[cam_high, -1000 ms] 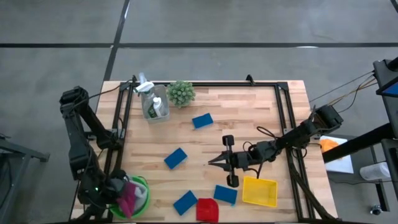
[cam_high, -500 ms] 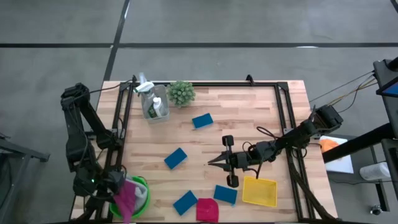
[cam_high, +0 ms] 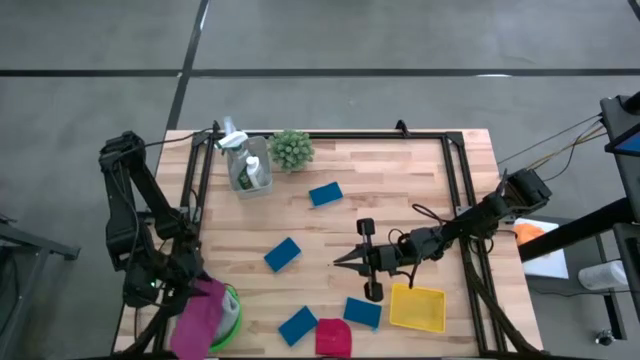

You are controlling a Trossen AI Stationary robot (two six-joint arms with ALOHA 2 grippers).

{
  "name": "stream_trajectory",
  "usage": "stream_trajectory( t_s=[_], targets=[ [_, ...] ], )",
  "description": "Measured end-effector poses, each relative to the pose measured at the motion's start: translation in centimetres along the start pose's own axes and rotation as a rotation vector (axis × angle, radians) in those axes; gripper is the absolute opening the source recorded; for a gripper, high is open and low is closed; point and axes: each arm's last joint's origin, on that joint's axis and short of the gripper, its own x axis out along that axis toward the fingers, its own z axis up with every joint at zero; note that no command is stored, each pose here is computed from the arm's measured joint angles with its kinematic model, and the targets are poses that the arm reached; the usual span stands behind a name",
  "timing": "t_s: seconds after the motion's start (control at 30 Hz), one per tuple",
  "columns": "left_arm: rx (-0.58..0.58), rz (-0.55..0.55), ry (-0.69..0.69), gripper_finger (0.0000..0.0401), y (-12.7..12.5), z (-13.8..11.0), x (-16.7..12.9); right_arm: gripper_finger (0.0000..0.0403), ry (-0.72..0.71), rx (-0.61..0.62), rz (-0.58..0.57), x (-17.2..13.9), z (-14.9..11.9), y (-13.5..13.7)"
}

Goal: Pick & Place Kitchen Items
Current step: Put the pink towel into the green bucket

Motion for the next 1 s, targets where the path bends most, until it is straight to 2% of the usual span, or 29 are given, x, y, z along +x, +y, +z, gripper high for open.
stream_trajectory(
  t_s=[0.17, 0.37, 0.47, 0.67, 0.87, 1.0],
  targets=[
    [0.028, 0.050, 0.022, 0.0179, 0.5, -0.8, 1.3, 0.0018, 0.004, -0.001, 0.001, 0.0, 0.0, 0.0],
    [0.052, 0.049, 0.105, 0.0179, 0.4, -1.2, 1.6, 0.0018, 0.005, -0.002, -0.003, 0.0, 0.0, 0.0],
    [0.045, 0.026, 0.077, 0.0179, -0.3, -0.4, 0.7, 0.0018, 0.006, -0.003, -0.007, 0.0, 0.0, 0.0],
    [0.164, -0.015, 0.000, 0.0179, -1.9, 1.2, -0.9, 0.0018, 0.013, -0.010, -0.021, 0.0, -0.1, 0.0],
    [0.209, -0.064, 0.001, 0.0176, -3.7, 2.3, -1.9, 0.0018, 0.024, -0.014, -0.030, 0.0, -0.2, 0.0],
    [0.285, -0.077, 0.068, 0.0135, -5.3, 2.3, -1.0, 0.0018, 0.044, -0.019, -0.042, 0.0, -0.3, -0.1]
  ],
)
